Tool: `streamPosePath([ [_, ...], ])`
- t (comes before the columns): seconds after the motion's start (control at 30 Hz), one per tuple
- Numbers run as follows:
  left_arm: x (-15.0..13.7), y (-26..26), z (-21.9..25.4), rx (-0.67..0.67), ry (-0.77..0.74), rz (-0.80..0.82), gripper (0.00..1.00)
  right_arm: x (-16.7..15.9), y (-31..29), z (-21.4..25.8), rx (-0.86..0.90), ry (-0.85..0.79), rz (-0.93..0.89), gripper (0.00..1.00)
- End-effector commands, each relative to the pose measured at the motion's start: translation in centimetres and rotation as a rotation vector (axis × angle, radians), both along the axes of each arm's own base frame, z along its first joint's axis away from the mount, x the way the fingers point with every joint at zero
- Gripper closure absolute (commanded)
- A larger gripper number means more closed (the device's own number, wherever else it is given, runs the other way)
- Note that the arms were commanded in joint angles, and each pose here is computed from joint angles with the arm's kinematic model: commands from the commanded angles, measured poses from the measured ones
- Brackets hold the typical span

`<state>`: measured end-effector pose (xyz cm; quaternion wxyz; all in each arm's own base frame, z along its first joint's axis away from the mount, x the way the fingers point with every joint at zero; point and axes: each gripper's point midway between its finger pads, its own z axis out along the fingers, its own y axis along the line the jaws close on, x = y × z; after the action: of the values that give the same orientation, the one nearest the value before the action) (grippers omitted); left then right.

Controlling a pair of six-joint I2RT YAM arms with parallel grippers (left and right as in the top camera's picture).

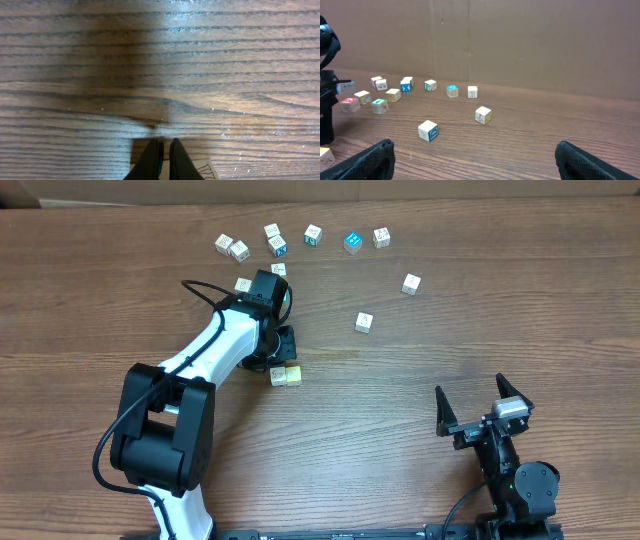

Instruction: Form a horizontal line

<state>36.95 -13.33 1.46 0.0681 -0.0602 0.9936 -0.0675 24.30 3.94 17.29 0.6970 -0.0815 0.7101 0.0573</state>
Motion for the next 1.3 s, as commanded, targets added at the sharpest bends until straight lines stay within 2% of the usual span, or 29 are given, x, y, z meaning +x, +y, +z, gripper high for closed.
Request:
streamPosePath([
  [0.0,-0.44,-0.14,-0.27,-0.004,0.016,-0.018,0.96,0.02,-0.08,-0.14,-0.001,-0.006,-0.003,0.00],
  [1.27,-0.84,-0.25,-0.31,-0.013,0.034,-0.016,0.96,0.02,-0.08,-0.14,-0.001,-0.006,-0.003,0.00],
])
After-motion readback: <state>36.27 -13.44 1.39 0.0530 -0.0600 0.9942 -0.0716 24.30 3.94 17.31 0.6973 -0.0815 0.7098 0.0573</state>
